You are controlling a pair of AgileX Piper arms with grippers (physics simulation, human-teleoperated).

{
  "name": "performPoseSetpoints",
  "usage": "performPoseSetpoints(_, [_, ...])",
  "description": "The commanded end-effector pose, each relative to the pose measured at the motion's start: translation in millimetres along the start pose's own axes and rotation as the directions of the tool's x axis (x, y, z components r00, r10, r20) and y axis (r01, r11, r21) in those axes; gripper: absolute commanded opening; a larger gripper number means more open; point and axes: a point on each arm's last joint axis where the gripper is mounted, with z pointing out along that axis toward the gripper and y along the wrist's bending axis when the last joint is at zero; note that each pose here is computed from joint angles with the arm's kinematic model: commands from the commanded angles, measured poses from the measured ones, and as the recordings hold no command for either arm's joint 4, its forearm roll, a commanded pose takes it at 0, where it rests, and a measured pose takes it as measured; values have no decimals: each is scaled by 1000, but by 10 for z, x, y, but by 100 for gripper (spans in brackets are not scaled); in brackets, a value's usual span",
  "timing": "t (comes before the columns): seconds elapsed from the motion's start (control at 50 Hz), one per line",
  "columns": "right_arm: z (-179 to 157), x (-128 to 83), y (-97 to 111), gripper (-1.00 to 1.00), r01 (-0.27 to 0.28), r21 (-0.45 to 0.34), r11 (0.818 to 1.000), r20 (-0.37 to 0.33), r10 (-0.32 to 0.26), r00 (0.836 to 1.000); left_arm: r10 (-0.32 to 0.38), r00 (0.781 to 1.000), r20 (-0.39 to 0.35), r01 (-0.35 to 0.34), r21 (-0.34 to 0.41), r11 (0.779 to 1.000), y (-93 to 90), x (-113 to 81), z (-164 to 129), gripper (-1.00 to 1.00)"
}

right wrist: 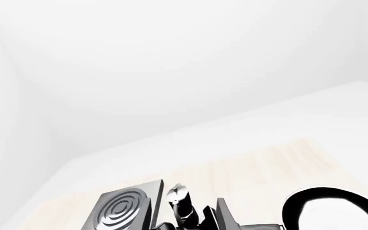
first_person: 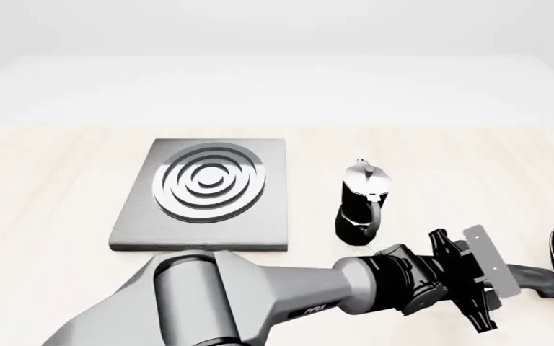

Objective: Put the frying pan on the stove.

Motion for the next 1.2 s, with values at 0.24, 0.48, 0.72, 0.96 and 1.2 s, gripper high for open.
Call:
performPoseSetpoints(0.24, [22,20,16,100,23,15,1000,-5,-23,1000,12,997,76,-8,-60,998,339,-383,-394,-100])
performPoseSetpoints(0.48, [17,17,16,100,38,14,999,-3,-38,999,1,991,133,12,-96,995,521,-625,-714,-100])
performPoseSetpoints(0.72, [11,13,15,100,50,11,999,-2,-50,999,-5,987,160,28,-143,989,786,-742,-893,-100])
performPoseSetpoints(0.96, [-2,4,15,100,65,9,998,3,-65,998,-19,980,196,58,-194,979,1057,-862,-1173,-100])
performPoseSetpoints(1.2, [-16,-5,17,100,80,7,997,8,-80,997,-32,977,212,82,-230,970,1224,-864,-1469,-100])
